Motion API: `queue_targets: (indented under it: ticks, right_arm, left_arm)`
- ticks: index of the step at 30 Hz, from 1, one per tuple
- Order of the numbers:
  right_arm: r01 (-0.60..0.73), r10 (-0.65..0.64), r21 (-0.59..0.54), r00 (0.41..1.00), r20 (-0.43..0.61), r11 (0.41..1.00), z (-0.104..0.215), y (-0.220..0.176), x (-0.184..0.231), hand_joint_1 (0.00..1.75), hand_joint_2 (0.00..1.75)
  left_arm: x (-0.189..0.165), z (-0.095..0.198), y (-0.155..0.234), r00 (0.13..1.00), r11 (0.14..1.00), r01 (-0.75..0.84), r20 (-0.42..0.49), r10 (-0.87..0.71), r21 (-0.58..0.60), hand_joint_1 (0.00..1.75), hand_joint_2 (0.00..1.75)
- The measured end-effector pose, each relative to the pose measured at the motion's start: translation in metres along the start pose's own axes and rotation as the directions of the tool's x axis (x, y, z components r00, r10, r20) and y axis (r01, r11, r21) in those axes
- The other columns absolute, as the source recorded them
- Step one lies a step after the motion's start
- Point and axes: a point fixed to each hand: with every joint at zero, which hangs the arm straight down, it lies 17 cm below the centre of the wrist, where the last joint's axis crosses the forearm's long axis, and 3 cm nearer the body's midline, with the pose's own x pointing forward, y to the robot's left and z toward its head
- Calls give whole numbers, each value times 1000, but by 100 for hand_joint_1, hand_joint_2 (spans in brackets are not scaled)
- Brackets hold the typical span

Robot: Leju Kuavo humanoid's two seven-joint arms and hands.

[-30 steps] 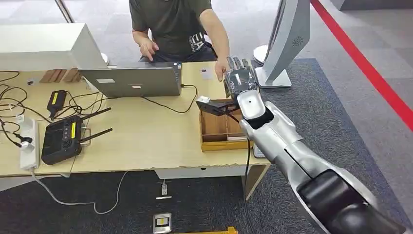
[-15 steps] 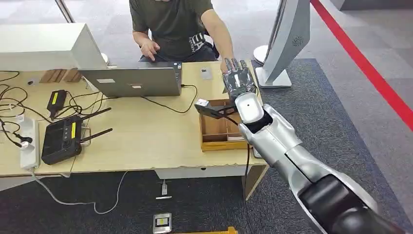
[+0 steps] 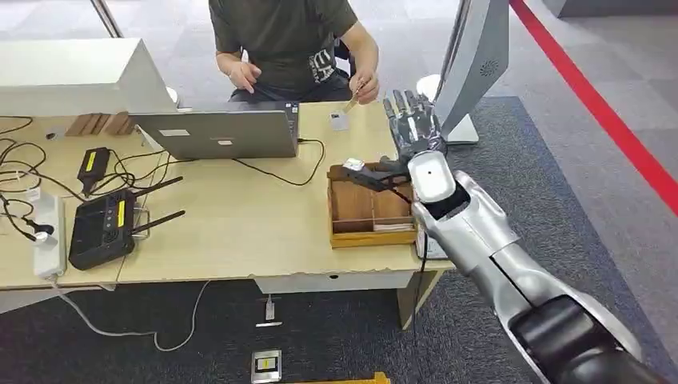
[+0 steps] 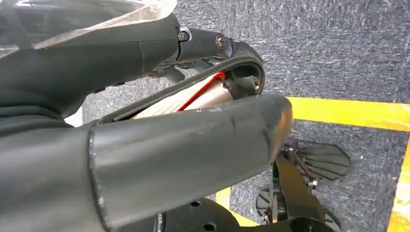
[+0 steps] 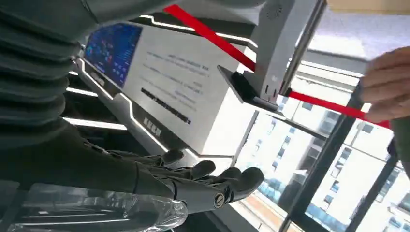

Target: Pass the card to the sensor for recognition and then transmit it.

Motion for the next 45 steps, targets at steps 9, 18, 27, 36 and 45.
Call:
queue_targets:
  ticks: [9, 18, 27, 36, 45]
  right_arm:
    - [212, -163, 149, 944, -287, 966, 43, 115, -139, 0, 0]
    - [204, -48, 248, 853, -520, 947, 126, 198, -281, 0, 0]
    - [217, -11, 272, 800, -600, 938, 198, 245, -344, 0, 0]
    - [374, -91, 292, 737, -670, 880, 266, 328, -325, 0, 0]
    - [562, -106, 380, 648, -754, 734, 363, 407, -272, 0, 0]
  left_arm:
    - [-5, 1, -3, 1000, 1000, 6, -8, -7, -14, 0, 0]
    - [-6, 0, 4, 1000, 1000, -17, -9, 17, 1, 0, 0]
    - [-5, -1, 10, 999, 999, -36, -11, 36, 19, 0, 0]
    - [-4, -1, 13, 997, 997, -68, -16, 69, 42, 0, 0]
    - [1, -1, 13, 997, 995, -82, 4, 82, 52, 0, 0]
